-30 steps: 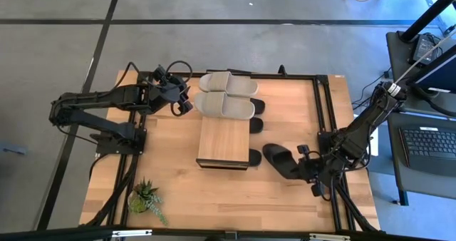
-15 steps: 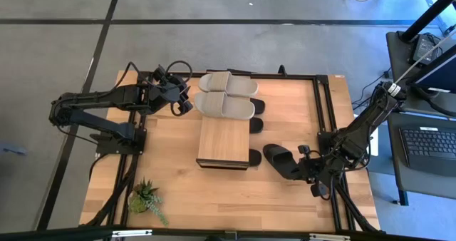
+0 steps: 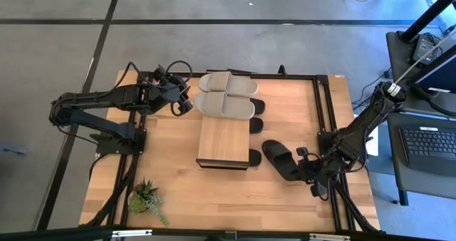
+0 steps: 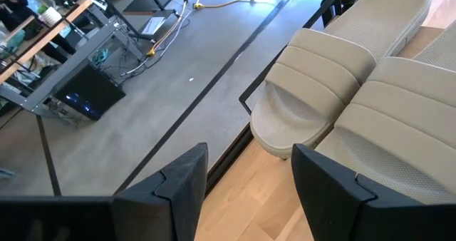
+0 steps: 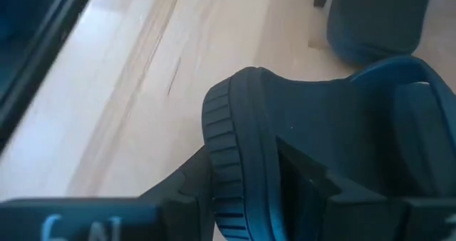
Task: Pick and place slides into the shelf
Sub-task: Put the black slide under the shelf
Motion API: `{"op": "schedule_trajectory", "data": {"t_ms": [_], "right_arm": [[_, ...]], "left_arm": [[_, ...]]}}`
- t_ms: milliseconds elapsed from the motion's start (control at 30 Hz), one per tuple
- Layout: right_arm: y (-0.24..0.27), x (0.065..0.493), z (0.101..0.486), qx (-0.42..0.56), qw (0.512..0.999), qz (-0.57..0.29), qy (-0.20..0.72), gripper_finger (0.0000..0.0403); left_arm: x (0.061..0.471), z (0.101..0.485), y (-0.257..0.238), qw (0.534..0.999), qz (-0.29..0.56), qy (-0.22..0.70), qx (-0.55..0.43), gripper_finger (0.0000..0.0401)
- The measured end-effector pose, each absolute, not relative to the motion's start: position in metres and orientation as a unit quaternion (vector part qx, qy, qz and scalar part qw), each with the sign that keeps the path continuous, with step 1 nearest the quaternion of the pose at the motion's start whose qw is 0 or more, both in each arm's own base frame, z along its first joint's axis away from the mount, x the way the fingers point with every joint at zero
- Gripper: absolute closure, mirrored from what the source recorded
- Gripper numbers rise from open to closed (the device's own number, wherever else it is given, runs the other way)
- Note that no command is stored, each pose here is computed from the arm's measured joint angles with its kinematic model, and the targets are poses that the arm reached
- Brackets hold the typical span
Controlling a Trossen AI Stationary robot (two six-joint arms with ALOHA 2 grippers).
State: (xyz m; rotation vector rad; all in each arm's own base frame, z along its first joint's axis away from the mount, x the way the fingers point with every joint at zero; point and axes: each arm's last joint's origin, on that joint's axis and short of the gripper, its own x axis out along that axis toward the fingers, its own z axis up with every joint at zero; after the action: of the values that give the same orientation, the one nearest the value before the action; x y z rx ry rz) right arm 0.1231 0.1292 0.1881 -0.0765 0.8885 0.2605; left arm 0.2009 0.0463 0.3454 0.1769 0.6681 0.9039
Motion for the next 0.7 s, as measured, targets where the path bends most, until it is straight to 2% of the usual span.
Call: {"op": "schedule_trajectory", "data": {"t_ms": [300, 700], "right_arm": [[0.122, 0.116, 0.176, -0.162, 0.858, 0.175, 0.455, 0.0281], [0.125, 0.120, 0.169, -0.169, 0.850, 0.170, 0.468, 0.0281]], "left_arm": [[0.201, 0.345, 0.046, 0.843, 0.428, 0.316, 0.084, 0.0206], [0.201, 0.345, 0.046, 0.843, 0.428, 0.316, 0.084, 0.0206]]}}
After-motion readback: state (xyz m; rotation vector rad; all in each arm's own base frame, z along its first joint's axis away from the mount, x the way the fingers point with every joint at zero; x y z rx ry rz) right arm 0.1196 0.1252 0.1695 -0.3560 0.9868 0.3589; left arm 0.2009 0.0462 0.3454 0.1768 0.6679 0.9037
